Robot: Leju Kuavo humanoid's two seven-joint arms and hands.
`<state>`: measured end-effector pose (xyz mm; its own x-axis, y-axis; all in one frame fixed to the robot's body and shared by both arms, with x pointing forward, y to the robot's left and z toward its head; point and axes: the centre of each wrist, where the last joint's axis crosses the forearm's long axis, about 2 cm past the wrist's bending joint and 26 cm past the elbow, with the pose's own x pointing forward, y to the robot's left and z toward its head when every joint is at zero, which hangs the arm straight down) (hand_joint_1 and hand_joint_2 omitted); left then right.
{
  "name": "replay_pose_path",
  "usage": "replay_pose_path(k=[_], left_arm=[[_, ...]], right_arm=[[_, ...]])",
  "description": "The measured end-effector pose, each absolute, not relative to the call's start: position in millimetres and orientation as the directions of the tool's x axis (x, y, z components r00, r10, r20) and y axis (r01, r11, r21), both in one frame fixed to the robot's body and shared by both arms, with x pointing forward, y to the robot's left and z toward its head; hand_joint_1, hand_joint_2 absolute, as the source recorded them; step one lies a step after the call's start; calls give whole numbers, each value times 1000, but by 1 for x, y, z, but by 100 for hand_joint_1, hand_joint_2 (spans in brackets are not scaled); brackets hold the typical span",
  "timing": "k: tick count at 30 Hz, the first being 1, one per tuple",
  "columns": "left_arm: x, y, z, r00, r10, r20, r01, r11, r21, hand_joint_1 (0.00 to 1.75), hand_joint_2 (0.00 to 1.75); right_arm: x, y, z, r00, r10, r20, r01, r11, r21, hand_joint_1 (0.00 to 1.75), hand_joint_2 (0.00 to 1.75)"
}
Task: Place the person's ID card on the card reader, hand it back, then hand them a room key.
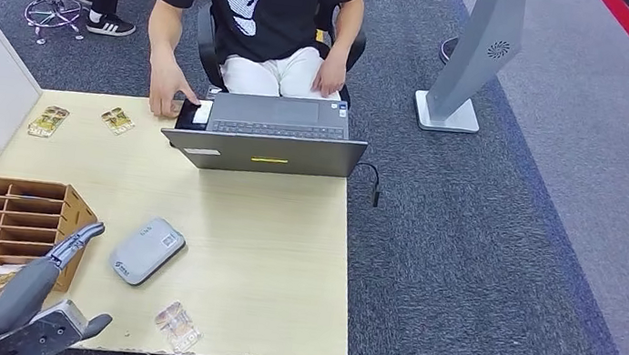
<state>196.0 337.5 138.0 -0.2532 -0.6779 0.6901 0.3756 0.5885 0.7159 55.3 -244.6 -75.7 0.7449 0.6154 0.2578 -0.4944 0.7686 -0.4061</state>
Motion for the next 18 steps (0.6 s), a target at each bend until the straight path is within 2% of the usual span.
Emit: replay_pose_path(k=[18], left_arm=[[183,343,141,-271,-707,653,386,542,747,0,175]], right_arm=[[55,-245,-76,754,605,257,-485,775,-404,0,175]])
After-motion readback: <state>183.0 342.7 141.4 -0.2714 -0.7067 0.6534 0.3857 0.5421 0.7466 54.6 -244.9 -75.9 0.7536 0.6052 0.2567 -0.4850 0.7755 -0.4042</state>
